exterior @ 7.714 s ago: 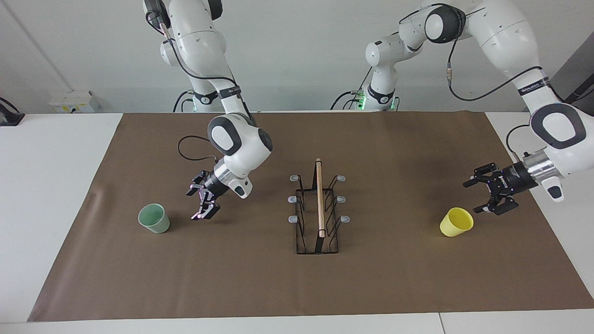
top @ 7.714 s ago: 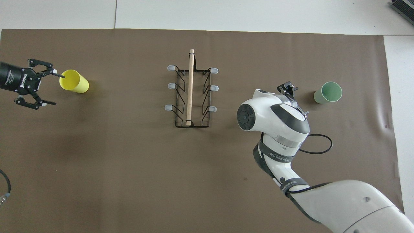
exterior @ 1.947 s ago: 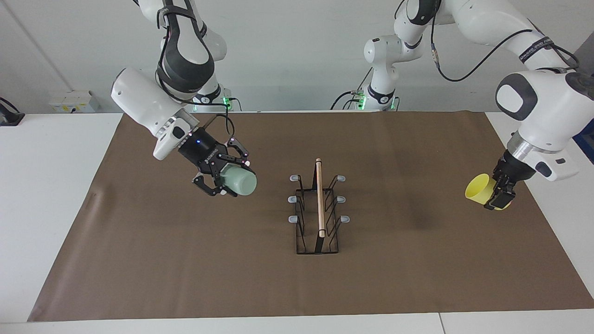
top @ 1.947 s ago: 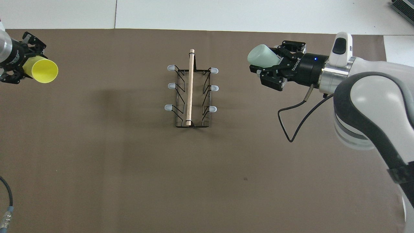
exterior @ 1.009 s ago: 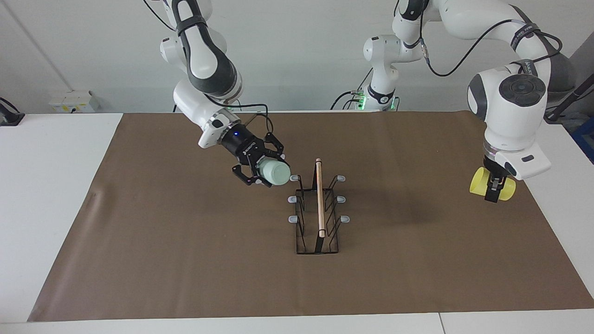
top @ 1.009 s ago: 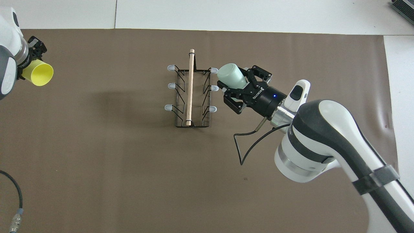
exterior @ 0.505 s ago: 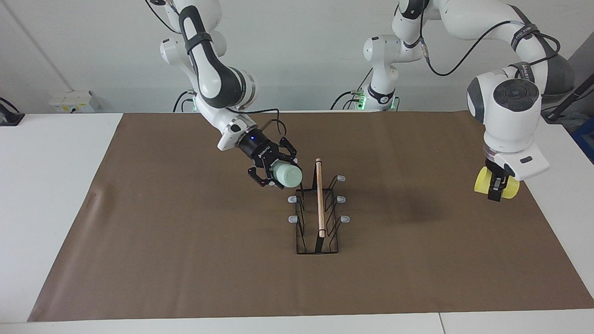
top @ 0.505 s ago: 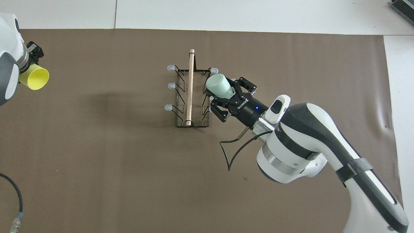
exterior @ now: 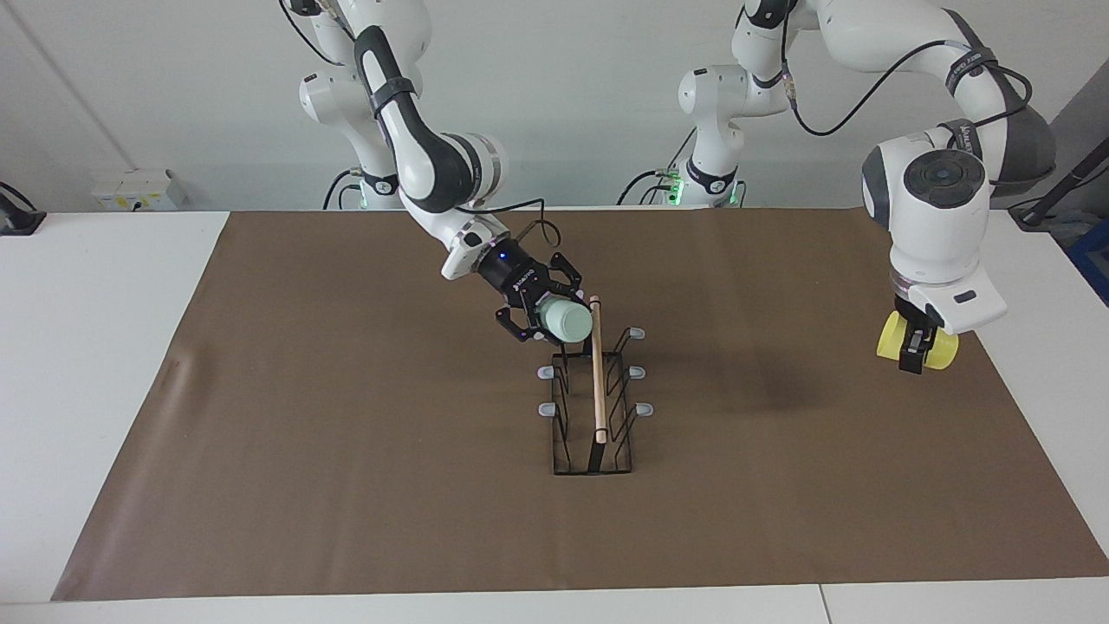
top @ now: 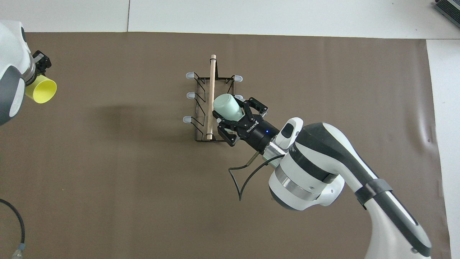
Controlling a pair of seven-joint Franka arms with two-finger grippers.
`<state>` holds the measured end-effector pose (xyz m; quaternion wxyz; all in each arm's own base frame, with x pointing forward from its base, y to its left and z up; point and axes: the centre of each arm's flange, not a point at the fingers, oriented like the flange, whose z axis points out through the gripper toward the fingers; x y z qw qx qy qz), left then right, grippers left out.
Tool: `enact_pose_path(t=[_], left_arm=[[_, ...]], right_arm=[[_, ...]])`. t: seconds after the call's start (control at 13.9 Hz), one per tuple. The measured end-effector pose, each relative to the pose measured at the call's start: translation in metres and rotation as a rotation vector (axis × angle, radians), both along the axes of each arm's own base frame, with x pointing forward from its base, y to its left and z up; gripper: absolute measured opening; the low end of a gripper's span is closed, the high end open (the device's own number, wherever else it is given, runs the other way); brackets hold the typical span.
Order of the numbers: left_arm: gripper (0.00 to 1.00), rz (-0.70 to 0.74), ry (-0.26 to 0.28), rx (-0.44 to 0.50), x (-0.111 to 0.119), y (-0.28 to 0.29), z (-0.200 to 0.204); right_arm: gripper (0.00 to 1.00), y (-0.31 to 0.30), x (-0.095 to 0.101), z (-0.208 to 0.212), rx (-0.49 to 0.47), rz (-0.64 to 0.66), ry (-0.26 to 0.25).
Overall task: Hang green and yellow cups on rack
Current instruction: 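Lower the green cup onto a rack peg with the right gripper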
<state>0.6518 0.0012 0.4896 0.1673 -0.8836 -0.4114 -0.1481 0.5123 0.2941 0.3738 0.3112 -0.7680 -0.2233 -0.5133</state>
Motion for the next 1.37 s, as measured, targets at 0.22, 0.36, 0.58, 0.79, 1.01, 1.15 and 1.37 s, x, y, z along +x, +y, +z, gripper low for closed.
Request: enact_pose_path(t=[0.22, 0.36, 0.58, 0.79, 1.01, 1.15, 1.37], left_arm=[[0.7, -0.002, -0.005, -0.001, 0.0, 0.0, 0.0], [0.7, -0.002, -0.005, -0.001, 0.0, -0.001, 0.0], [0.7, -0.003, -0.001, -0.001, 0.0, -0.002, -0.002], [0.7, -0.002, -0.001, -0.001, 0.0, -0.002, -0.003], [0.7, -0.003, -0.003, -0.002, 0.0, -0.003, -0.003], [0.7, -0.004, -0.003, -0.002, 0.0, -0.004, -0.003], [0.7, -0.005, -0.003, -0.002, 0.0, -0.005, -0.003]], right_arm=[[0.69, 0.0, 0.0, -0.002, -0.002, 0.0, 0.003], [0.69, 0.0, 0.0, -0.007, -0.007, 0.001, 0.008], [0.69, 0.0, 0.0, -0.011, -0.012, 0.0, 0.011], [0.69, -0.001, -0.005, -0.02, -0.019, -0.015, 0.014], [0.69, -0.003, -0.012, -0.034, -0.052, 0.001, 0.005], [0.69, -0.006, -0.019, -0.047, -0.049, 0.011, 0.007], [0.69, -0.004, -0.026, -0.07, -0.022, 0.038, -0.024]])
